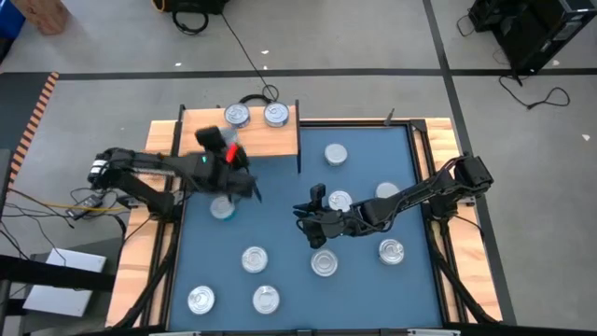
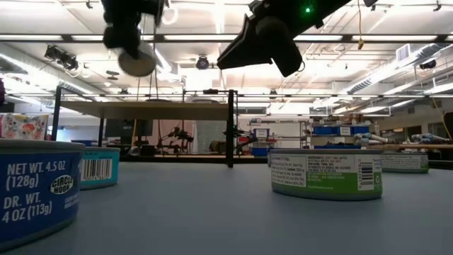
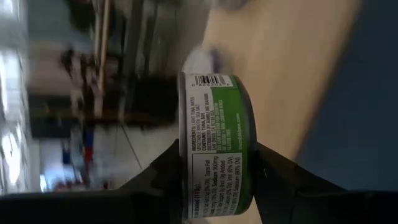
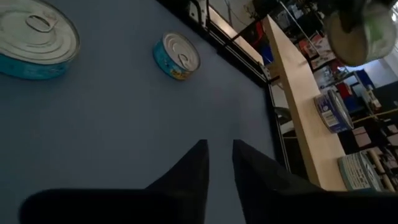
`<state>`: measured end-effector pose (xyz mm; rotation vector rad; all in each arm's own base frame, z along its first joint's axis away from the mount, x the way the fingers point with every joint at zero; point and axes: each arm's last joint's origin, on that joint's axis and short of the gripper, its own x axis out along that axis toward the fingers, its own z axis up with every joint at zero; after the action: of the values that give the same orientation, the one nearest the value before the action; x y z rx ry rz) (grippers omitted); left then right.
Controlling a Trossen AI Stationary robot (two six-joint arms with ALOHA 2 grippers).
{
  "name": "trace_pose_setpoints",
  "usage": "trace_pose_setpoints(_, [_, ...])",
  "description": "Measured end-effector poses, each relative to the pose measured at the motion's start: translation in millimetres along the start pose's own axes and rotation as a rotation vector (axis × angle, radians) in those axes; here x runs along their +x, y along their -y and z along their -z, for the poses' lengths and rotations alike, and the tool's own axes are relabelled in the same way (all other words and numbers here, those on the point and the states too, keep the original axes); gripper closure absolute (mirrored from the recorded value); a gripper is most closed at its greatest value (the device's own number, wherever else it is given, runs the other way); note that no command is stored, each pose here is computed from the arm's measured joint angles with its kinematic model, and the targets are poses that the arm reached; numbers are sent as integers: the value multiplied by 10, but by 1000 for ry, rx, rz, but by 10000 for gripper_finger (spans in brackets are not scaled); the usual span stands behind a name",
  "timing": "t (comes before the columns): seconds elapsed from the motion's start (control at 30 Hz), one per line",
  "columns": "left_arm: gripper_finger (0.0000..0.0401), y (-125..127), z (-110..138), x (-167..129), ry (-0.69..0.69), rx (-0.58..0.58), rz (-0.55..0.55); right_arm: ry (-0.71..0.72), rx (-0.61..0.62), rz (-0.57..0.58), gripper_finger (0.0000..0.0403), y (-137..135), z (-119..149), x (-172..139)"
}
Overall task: Stack canned seafood by type on shelf
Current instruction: Put the green white tuna can on the shelf
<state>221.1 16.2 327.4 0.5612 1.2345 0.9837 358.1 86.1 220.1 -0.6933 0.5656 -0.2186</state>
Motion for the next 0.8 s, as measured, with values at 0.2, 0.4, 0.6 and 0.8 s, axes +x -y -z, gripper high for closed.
trace_pose_setpoints(0.2, [255,-256,187,250,-110,-50,19,-5,-4,-2,355,0,6,2])
trace_pose_setpoints(0.4, [255,-337,305,528,-237,-53,-12,-8,2,9,373,37,19,27])
trace_pose_setpoints(0.6, [255,-379,294,882,-281,-64,-28,-7,1,9,380,39,19,29])
trace_pose_setpoints(0.8, [255,-522,265,1169,-282,-105,2,-8,0,9,381,38,20,29])
